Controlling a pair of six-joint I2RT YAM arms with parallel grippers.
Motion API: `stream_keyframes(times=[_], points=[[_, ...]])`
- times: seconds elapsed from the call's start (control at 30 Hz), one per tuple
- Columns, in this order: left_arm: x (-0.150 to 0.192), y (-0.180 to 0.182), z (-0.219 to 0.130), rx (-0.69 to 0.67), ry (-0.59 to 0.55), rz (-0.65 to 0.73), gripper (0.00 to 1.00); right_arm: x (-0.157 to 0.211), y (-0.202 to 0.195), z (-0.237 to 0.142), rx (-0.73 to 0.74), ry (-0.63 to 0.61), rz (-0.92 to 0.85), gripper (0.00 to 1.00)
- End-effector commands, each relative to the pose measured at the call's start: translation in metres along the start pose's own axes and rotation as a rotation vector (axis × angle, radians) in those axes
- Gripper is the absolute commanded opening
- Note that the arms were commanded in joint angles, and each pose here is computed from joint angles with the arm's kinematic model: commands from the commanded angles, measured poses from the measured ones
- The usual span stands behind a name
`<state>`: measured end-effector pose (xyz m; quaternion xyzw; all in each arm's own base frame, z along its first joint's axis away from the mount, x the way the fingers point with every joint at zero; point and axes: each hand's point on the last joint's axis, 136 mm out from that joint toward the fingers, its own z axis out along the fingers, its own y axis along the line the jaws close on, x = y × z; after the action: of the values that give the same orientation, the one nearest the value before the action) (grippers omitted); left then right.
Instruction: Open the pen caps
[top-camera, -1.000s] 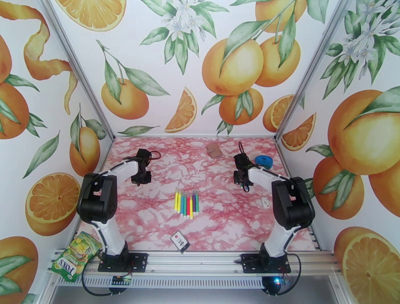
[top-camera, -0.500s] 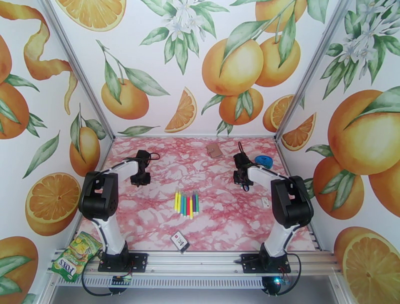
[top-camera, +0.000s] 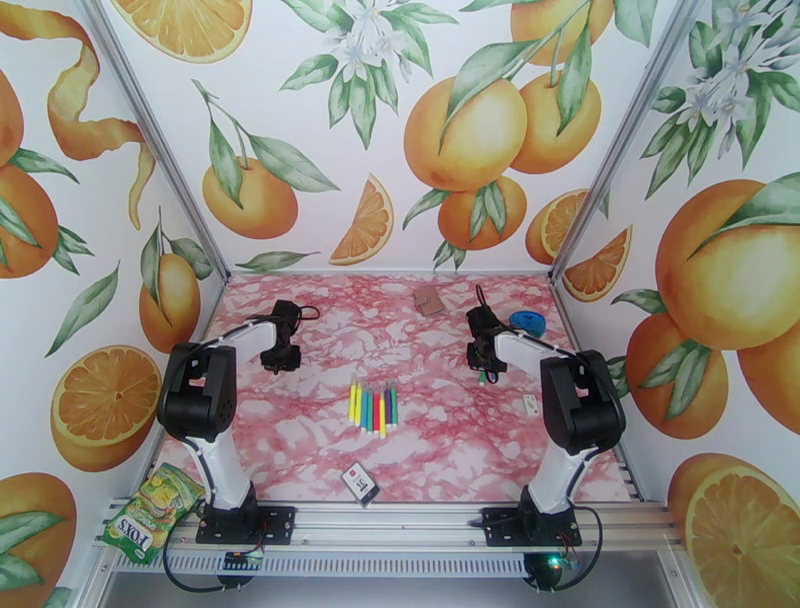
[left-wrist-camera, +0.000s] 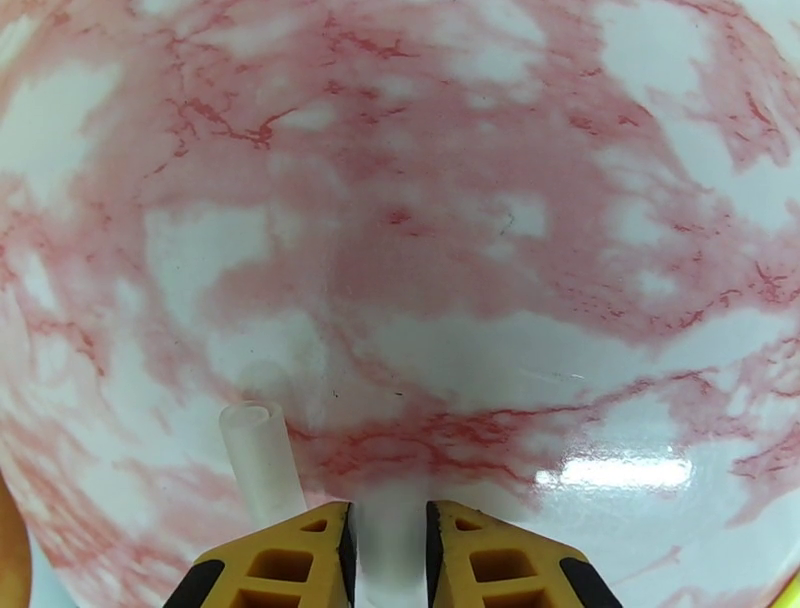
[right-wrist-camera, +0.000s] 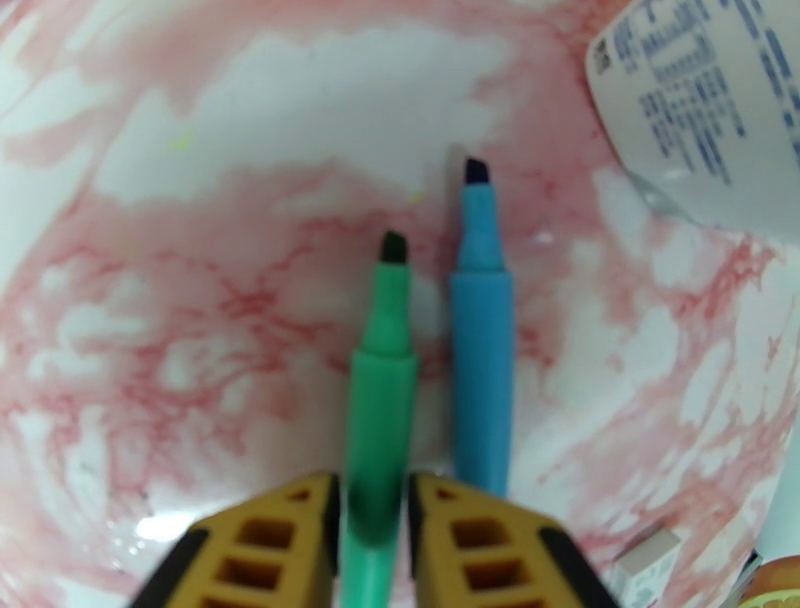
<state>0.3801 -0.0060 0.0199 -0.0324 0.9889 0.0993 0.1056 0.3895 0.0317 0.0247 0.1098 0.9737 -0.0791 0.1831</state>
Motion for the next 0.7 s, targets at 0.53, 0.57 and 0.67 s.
stream_keyframes(times=[0.53, 0.57, 0.67], points=[[-0.022, -0.009, -0.057, 0.148, -0.136, -0.019, 0.47, -0.018, 0.038, -0.067, -0.215, -0.151, -0.081, 0.39], [-0.024, -0.010, -0.063, 0.161, -0.159, -0.018, 0.50, -0.018, 0.046, -0.073, -0.246, -0.162, -0.097, 0.39], [-0.030, -0.024, -0.082, 0.262, -0.222, 0.004, 0.57, -0.010, 0.068, -0.086, -0.302, -0.173, -0.156, 0.42]])
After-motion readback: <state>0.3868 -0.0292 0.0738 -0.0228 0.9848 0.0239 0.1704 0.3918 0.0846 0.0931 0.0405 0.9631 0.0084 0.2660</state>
